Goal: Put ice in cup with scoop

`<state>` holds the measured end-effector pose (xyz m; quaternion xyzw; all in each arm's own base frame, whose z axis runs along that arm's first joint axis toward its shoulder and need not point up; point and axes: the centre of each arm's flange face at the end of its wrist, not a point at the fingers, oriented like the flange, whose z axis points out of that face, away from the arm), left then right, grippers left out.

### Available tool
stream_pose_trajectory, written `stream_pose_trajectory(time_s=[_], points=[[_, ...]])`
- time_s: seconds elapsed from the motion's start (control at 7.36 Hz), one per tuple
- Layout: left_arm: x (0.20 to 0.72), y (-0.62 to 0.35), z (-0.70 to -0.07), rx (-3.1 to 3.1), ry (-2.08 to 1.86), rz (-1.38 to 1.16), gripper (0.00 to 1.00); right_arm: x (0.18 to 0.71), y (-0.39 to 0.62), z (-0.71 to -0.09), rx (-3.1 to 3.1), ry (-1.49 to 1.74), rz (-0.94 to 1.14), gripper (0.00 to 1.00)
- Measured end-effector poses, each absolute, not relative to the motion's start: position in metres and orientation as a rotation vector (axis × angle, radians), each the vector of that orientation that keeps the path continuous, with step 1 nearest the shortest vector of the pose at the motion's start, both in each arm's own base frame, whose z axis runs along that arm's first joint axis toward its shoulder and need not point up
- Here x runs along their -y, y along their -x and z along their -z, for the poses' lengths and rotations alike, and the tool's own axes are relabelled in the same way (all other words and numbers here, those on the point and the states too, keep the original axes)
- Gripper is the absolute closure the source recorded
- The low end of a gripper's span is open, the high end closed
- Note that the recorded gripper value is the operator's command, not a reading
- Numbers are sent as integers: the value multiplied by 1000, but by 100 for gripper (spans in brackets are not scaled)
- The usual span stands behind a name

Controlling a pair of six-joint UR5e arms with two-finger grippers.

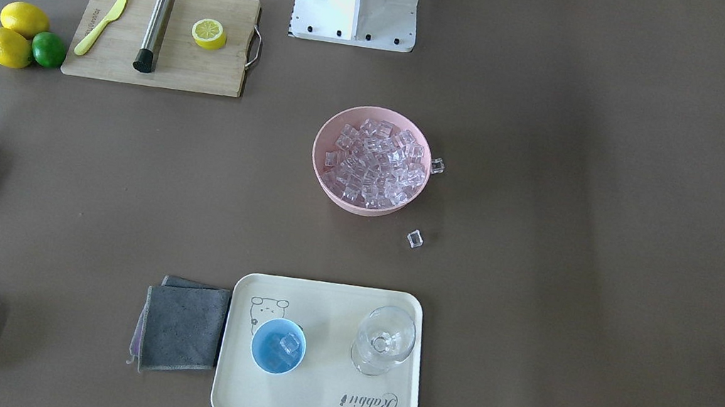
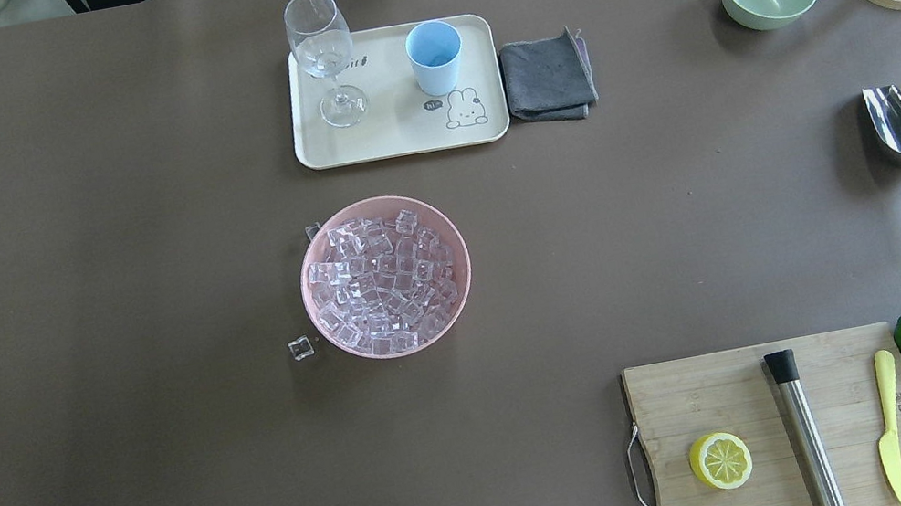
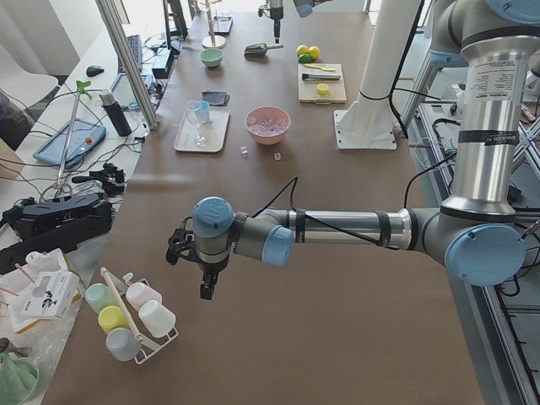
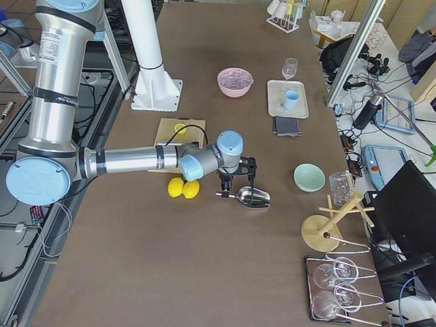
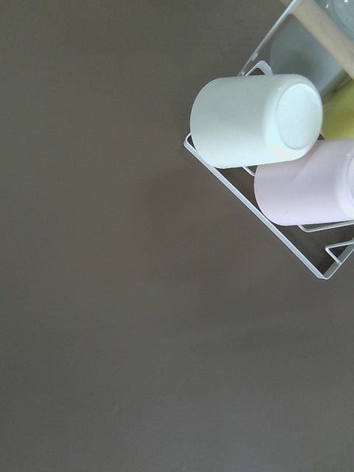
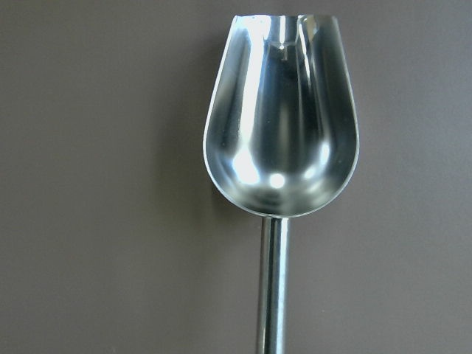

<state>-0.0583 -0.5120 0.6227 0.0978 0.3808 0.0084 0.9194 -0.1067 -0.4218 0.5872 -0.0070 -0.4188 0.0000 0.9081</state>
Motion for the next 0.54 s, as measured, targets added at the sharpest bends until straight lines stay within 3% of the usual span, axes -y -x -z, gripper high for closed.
stream_pose_trajectory(time_s=[0.54], points=[[505, 60, -622, -769, -163, -76, 0, 424, 9, -592, 806, -29, 124, 2]])
